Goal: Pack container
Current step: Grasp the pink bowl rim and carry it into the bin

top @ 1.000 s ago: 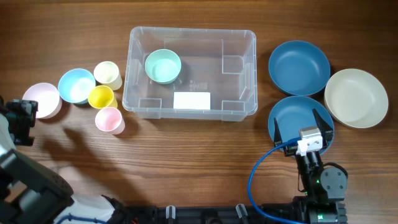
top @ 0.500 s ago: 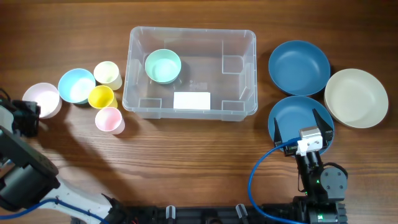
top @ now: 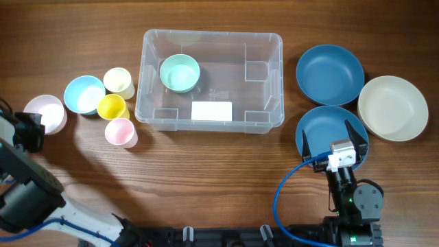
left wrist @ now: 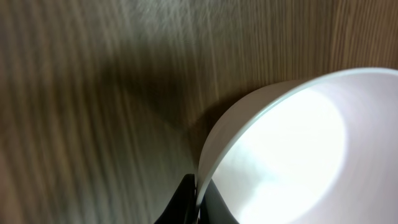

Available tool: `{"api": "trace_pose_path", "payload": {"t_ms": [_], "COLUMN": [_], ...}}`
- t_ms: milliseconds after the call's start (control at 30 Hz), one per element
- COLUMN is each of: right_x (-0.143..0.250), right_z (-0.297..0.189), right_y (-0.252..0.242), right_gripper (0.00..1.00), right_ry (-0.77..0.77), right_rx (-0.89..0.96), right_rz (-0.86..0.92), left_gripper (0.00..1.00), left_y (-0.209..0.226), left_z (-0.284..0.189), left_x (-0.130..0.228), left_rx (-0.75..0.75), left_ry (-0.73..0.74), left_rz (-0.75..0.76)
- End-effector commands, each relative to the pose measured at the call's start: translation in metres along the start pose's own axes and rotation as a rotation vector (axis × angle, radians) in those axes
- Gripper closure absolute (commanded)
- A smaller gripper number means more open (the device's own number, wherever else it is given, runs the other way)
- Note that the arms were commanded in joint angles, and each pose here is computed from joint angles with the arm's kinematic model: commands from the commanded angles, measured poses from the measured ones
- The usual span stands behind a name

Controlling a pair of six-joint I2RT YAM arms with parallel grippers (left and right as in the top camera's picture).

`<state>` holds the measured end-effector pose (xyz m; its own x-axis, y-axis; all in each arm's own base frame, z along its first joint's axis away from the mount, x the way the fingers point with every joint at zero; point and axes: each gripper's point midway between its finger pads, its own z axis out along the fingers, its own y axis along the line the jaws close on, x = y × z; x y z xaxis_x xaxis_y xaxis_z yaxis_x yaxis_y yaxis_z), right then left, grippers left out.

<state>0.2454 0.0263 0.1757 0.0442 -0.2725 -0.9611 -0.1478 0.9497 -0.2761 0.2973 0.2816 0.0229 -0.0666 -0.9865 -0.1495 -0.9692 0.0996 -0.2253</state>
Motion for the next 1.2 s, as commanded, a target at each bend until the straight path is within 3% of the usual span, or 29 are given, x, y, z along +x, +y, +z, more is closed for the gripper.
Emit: {"api": "trace_pose_path", "payload": {"t_ms": [0, 200, 333, 467, 567, 700, 800, 933, 1167], "right_x": [-0.001, -0.001, -0.001, -0.001, -0.001, -0.001, -0.001, -0.001, -0.001], "right_z": [0.0, 0.0, 0.0, 0.0, 0.0, 0.0, 0.0, 0.0, 0.0], "right_y": [0.004, 0.004, 0.004, 0.004, 0.004, 0.004, 0.004, 0.004, 0.004], "right_gripper": [0.0, 0.0, 0.0, 0.0, 0.0, 0.0, 0.0, 0.01, 0.0], "right_ry": [-0.007, -0.007, -0.007, -0.007, -0.007, -0.007, -0.007, -0.007, -0.007], "right_rx": [-0.021, -0.021, -0.021, -0.021, -0.021, -0.021, -0.021, -0.021, -0.021], "right_rz": [-0.008, -0.008, -0.008, -0.009, -0.009, -0.008, -0.009, -0.009, -0.009], "left_gripper": [0.96, 0.96, 0.96, 0.96, 0.96, 0.96, 0.96, 0.96, 0.9], "left_y": [-0.027, -0.089, -0.129, -0.173, -0.19, -0.204, -0.209, -0.209, -0.204], "left_z": [-0.079, -0.221, -0.291, -0.33, -0.314, -0.27, -0.227, -0.168, -0.117], "left_x": [-0.025, 0.009, 0.071, 0.174, 0.247, 0.306, 0.32, 0.326, 0.322], "left_rx": [0.129, 0.519, 0.714, 0.873, 0.814, 0.683, 0.54, 0.407, 0.31], "left_ry": [-0.137, -0.272, -0.335, -0.336, -0.346, -0.373, -0.414, -0.361, -0.28], "left_rz": [0.006, 0.147, 0.357, 0.695, 0.898, 1.087, 1.135, 1.165, 1.154]}}
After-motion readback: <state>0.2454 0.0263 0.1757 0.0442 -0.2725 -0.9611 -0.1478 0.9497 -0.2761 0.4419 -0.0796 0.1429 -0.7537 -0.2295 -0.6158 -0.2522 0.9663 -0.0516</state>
